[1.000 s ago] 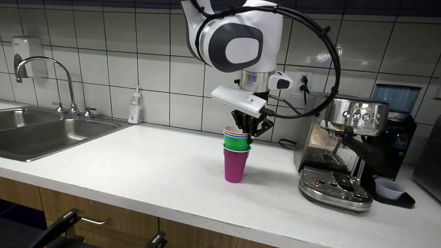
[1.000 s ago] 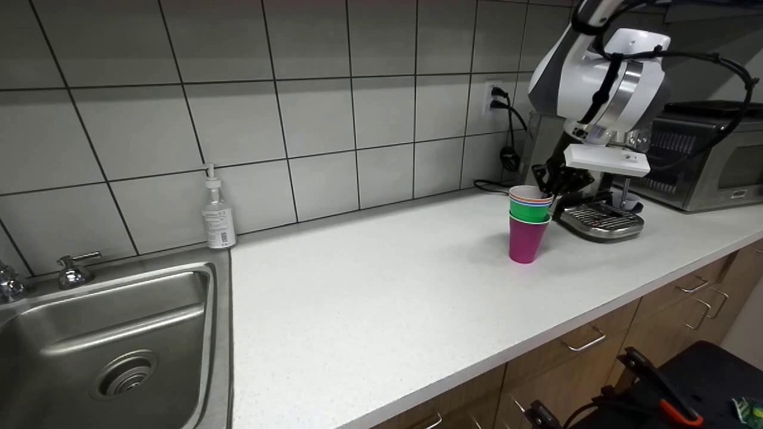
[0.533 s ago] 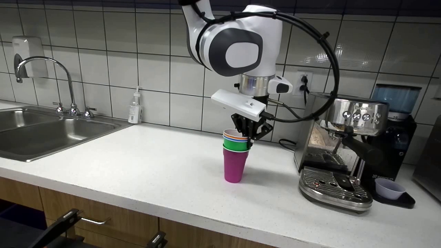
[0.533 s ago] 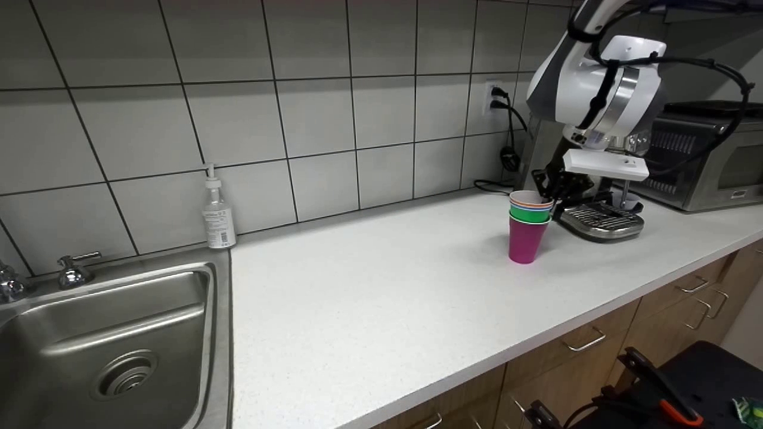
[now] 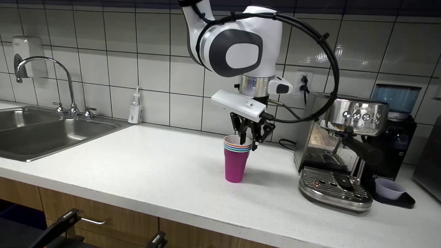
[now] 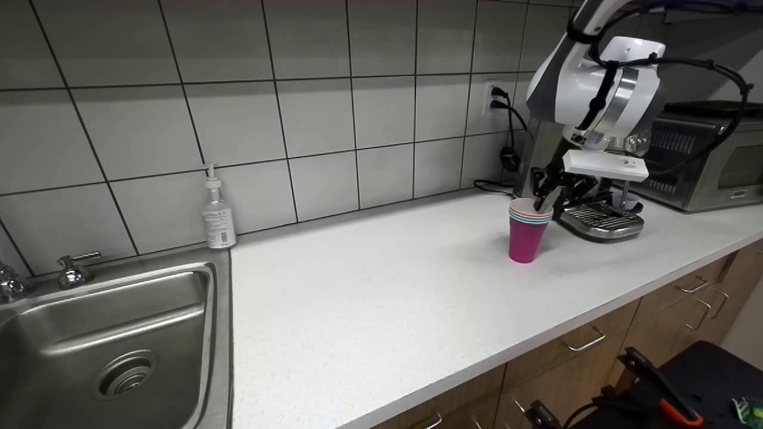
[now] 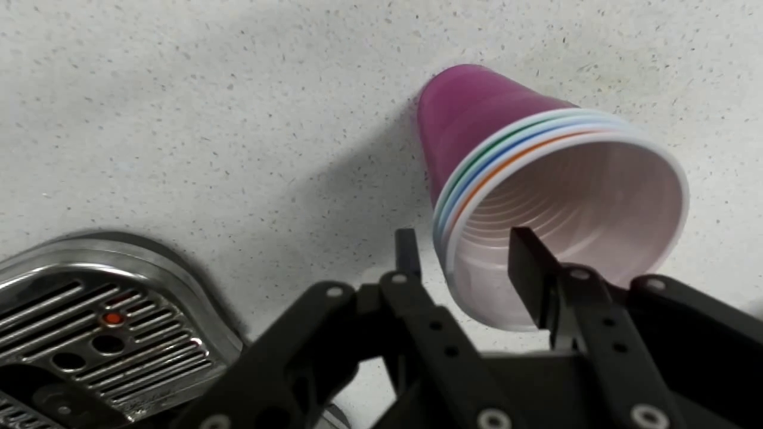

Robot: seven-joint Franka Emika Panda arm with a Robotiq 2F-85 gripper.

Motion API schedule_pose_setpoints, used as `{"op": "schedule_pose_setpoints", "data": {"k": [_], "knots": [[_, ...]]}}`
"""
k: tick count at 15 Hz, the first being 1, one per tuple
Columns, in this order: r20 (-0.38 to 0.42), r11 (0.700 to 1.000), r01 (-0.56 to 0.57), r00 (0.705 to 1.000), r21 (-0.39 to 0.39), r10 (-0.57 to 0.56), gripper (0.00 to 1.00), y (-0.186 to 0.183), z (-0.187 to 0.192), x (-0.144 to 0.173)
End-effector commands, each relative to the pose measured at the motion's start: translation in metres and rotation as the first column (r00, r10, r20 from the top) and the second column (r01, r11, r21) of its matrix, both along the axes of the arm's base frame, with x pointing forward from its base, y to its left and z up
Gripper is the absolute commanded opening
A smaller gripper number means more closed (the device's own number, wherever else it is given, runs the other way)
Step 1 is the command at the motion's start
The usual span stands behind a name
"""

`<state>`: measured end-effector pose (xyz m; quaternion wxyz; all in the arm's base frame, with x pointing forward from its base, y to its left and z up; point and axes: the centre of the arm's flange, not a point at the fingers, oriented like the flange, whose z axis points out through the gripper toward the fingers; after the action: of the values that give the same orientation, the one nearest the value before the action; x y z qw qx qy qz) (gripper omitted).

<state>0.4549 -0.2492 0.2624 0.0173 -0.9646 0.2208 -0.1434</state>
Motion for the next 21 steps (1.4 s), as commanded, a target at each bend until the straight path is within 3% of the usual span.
{"op": "schedule_pose_setpoints", "data": {"k": [1,4,5,14,21], "knots": [[0.003,1.0,-0.003,1.0,0.007,0.003,0.76,-0.003,0.002,0.006],[0.007,1.0,-0.016,1.0,0.012,0.016,0.99,0.0,0.006,0.005],[0.012,1.0,-0.027,1.0,0.007,0.027,1.0,0.002,0.008,0.004],[0.058,0.992,-0.124,0.99,-0.026,0.125,1.0,0.025,0.038,-0.004],[0.04,0.955,-0.296,0.954,-0.02,0.297,1.0,0.061,0.05,-0.026]]}}
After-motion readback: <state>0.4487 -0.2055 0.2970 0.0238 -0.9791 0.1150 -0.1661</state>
